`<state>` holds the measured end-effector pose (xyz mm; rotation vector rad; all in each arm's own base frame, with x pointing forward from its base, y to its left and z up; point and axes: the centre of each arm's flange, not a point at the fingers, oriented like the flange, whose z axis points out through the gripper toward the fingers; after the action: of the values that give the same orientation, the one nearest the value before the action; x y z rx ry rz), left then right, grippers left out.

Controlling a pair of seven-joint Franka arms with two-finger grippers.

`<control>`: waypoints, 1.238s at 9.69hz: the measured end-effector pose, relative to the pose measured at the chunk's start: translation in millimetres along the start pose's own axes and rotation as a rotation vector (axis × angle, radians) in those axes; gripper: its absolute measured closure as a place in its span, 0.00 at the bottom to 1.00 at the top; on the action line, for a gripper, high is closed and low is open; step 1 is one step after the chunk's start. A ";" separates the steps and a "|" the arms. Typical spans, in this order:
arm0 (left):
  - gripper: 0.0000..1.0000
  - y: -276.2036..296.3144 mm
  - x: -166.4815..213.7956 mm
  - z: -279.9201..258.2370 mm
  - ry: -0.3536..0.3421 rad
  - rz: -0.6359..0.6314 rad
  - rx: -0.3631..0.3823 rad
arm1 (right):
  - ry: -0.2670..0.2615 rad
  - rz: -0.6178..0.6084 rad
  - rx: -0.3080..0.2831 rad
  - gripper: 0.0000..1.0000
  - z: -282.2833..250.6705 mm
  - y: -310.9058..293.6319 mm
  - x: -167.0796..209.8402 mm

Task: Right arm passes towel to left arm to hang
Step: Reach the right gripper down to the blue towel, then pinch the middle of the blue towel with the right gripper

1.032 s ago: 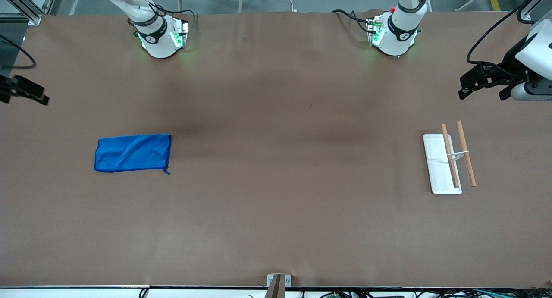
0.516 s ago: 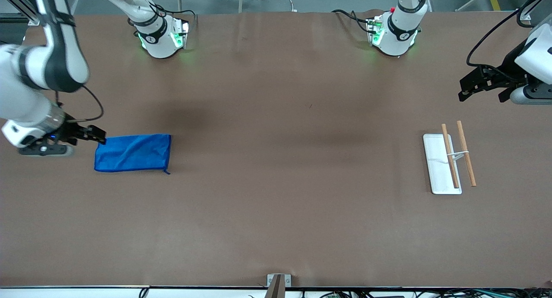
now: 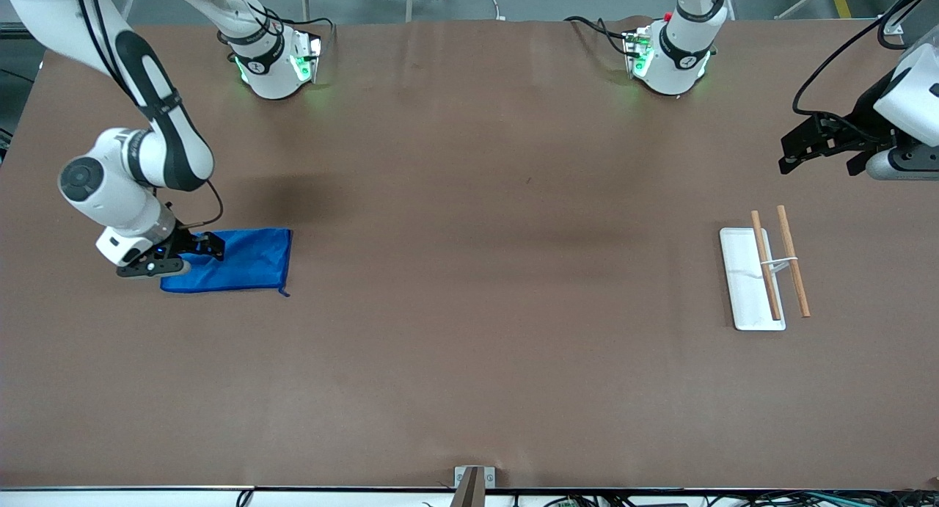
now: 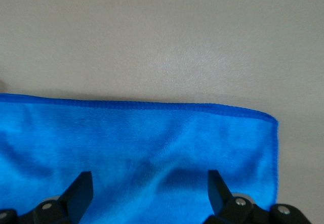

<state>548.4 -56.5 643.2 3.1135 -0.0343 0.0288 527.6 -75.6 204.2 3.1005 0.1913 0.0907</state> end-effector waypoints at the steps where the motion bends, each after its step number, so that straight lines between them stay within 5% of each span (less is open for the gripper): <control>1: 0.00 0.0 0.1 0.1 0.000 0.000 0.000 | -0.006 -0.002 0.001 0.01 12.4 -1.0 -2.5; 3: 0.00 0.2 0.1 0.3 0.000 0.000 0.000 | -0.023 -0.004 0.006 0.04 21.3 -2.6 -8.1; 6: 0.00 2.4 0.0 0.3 -0.001 0.004 0.000 | -0.038 -0.005 0.010 0.23 27.6 -4.3 -14.0; 10: 0.00 2.8 -0.1 0.3 -0.001 0.000 0.000 | -0.026 -0.002 0.008 0.85 27.7 -5.6 -12.0; 11: 0.00 5.3 -0.1 0.7 -0.001 0.000 0.000 | -0.050 0.002 0.013 0.96 26.5 -5.3 -11.2; 12: 0.00 8.0 0.7 2.5 -0.004 0.001 0.000 | -0.110 0.003 0.027 0.96 19.7 -5.0 -7.8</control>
<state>548.9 -64.6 640.9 3.1133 -0.0362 0.0221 520.5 -72.1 183.9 3.1215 0.1865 -0.0831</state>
